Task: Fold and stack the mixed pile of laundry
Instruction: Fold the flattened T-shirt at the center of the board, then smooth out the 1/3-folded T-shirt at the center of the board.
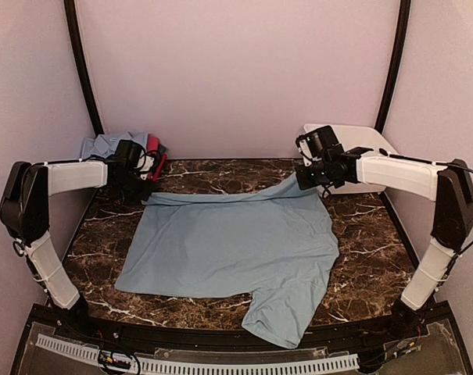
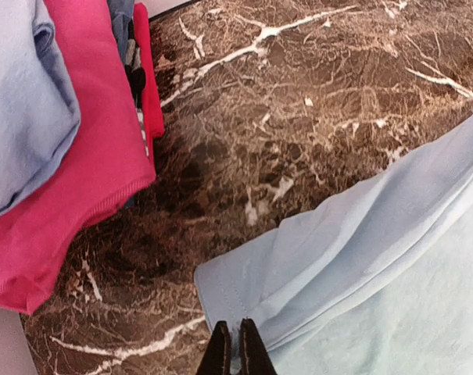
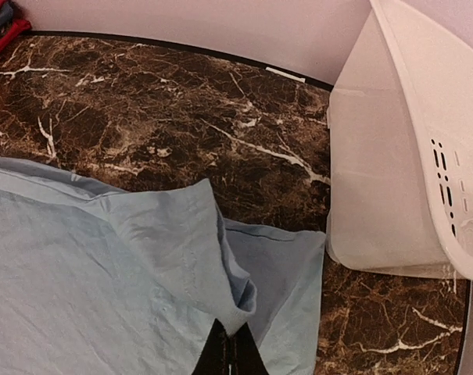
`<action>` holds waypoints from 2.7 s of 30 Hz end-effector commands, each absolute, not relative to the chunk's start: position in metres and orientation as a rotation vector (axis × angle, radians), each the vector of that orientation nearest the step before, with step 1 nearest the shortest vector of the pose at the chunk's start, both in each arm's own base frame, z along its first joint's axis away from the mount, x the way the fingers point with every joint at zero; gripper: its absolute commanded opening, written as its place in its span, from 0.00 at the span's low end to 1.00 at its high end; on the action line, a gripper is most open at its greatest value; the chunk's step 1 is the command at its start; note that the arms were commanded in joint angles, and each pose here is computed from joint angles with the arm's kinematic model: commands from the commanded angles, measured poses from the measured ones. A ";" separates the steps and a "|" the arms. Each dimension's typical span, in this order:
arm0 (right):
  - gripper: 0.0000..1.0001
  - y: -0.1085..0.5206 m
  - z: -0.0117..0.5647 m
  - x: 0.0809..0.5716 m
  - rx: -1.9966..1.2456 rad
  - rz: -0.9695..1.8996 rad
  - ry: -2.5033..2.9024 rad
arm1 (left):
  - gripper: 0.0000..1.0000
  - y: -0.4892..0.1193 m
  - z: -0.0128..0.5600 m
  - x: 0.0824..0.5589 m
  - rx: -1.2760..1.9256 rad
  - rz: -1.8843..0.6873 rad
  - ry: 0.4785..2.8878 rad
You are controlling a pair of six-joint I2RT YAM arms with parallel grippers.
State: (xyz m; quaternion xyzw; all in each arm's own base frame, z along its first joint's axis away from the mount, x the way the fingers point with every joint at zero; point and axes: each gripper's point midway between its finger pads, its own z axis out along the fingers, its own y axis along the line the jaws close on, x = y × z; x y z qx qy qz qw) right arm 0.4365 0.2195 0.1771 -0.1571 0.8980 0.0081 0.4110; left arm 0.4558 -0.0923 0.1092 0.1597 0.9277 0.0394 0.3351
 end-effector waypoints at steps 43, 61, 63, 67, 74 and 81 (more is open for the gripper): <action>0.00 0.283 0.107 0.222 -0.889 0.533 2.486 | 0.37 -0.087 0.074 0.388 0.750 0.237 2.536; 0.61 0.250 0.125 0.276 -0.629 0.572 2.574 | 0.61 -0.135 0.214 0.396 0.575 -0.063 2.054; 0.59 0.260 0.118 0.289 -0.639 0.591 2.576 | 0.61 -0.147 0.221 0.391 0.589 -0.115 2.017; 0.58 0.274 0.104 0.318 -0.616 0.614 2.603 | 0.62 -0.157 0.233 0.386 0.567 -0.163 1.967; 0.56 0.280 0.077 0.347 -0.620 0.560 2.651 | 0.62 -0.157 0.239 0.377 0.562 -0.170 1.956; 0.52 0.286 0.054 0.356 -0.639 0.577 2.697 | 0.62 -0.155 0.242 0.376 0.561 -0.152 1.937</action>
